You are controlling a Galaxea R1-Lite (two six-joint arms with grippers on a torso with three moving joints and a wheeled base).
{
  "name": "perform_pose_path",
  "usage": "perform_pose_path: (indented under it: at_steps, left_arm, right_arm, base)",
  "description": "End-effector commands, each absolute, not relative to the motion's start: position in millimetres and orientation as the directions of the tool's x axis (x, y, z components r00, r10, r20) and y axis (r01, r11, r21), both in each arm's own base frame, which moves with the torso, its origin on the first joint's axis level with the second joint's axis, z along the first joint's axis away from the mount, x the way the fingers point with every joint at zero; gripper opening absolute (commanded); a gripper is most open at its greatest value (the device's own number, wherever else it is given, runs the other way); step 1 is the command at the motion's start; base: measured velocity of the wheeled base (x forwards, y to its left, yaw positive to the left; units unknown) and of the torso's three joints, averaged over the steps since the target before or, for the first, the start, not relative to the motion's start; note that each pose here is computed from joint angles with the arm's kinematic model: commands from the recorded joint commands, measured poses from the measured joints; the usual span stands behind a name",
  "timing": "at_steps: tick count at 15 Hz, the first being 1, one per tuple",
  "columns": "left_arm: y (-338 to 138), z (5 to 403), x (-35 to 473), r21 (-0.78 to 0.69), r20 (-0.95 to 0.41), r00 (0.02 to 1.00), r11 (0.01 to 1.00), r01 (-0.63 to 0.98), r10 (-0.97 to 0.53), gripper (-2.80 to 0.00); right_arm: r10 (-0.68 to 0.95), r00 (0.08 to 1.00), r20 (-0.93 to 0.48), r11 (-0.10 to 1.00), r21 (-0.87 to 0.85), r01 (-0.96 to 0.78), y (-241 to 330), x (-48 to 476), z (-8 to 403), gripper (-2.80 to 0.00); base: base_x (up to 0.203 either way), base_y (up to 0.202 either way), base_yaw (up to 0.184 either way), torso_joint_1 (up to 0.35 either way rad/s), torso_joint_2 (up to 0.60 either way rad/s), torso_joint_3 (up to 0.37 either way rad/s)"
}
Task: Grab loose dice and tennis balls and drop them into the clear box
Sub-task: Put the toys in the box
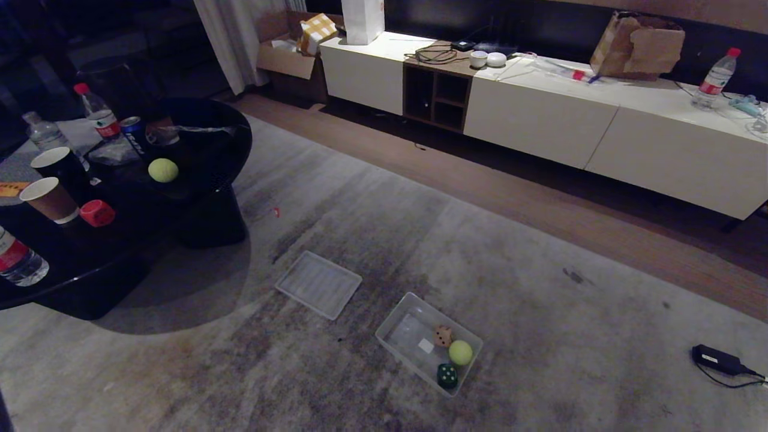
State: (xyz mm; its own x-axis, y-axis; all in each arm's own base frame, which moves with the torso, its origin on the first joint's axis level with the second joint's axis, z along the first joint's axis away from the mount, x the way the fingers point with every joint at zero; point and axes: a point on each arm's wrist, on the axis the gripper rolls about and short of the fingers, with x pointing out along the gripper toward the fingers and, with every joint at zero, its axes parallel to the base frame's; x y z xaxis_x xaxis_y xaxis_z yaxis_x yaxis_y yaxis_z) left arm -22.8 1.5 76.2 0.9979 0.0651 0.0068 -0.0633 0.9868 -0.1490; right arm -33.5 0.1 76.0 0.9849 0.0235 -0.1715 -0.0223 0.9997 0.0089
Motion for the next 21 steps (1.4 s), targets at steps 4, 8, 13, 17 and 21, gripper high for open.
perform_pose_path:
  at_steps: [4,8,13,17,21]
  left_arm:
    - [1.6,76.3,-22.8,-0.15,0.007,0.998,0.987,-0.064,0.066,-2.8]
    - [1.6,76.3,-22.7,-0.15,0.006,0.998,0.987,-0.064,0.066,-2.8]
    - [1.6,76.3,-22.9,-0.15,0.008,0.998,0.987,-0.064,0.066,-2.8]
    - [1.6,76.3,-22.7,-0.15,0.006,0.998,0.987,-0.064,0.066,-2.8]
    - [1.6,76.3,-22.8,-0.15,0.006,0.998,0.987,-0.064,0.066,-2.8]
  right_arm:
    - [0.024,0.984,-0.174,1.0,0.009,-0.023,0.1,-33.5,75.9,-2.8]
    - [0.024,0.984,-0.174,1.0,0.009,-0.023,0.1,-33.5,75.9,-2.8]
    - [0.024,0.984,-0.174,1.0,0.009,-0.023,0.1,-33.5,75.9,-2.8]
    - [0.024,0.984,-0.174,1.0,0.009,-0.023,0.1,-33.5,75.9,-2.8]
    - [0.024,0.984,-0.174,1.0,0.008,-0.023,0.1,-33.5,75.9,-2.8]
  base:
    - [0.0,0.0,0.0,0.006,0.0,-0.196]
    - [0.0,0.0,0.0,-0.001,0.0,-0.2]
    - [0.0,0.0,0.0,0.003,0.0,-0.196]
    - [0.0,0.0,0.0,0.003,0.0,-0.197]
    - [0.0,0.0,0.0,0.003,0.0,-0.198]
